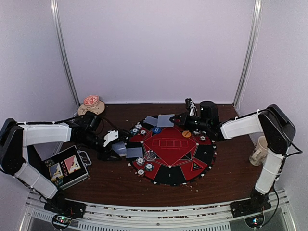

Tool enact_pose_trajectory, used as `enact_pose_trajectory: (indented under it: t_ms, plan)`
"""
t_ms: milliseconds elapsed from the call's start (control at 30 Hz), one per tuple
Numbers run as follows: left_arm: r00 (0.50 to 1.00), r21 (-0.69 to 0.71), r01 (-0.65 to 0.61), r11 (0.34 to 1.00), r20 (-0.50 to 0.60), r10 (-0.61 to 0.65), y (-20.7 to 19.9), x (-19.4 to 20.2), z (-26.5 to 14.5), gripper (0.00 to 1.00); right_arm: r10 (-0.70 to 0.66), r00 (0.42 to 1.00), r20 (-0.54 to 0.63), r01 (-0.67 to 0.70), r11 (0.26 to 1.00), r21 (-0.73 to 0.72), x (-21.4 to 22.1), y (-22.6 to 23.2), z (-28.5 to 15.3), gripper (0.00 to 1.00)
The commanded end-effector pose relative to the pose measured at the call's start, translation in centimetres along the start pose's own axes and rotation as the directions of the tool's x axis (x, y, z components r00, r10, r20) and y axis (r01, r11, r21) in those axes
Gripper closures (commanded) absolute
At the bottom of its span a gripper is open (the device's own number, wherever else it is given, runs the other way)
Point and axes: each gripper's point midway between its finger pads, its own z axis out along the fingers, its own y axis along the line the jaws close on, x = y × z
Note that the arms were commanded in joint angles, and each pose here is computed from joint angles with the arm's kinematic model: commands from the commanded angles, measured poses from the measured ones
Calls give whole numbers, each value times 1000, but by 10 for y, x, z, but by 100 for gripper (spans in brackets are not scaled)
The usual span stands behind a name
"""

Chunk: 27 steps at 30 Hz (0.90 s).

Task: Distribute texas hold em gaming equipment
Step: Distribute the poker card in the big blind area.

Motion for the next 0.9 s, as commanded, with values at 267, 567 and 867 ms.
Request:
enact_pose_trajectory:
  t_ms: [267, 567, 867]
  plan:
    - [999, -5, -26, 1000, 29, 26, 0, -7, -4, 55, 110, 990, 83, -121, 982, 147, -65, -102, -22, 100]
    - [999, -6, -23, 1000, 24, 23, 1, -6, -3, 55, 155, 983, 97, -174, 956, 236, -83, -159, -31, 100]
    - [1000, -2, -21, 1000, 19, 21, 1, -4, -1, 55, 178, 981, 73, -191, 938, 289, -91, -192, -26, 100]
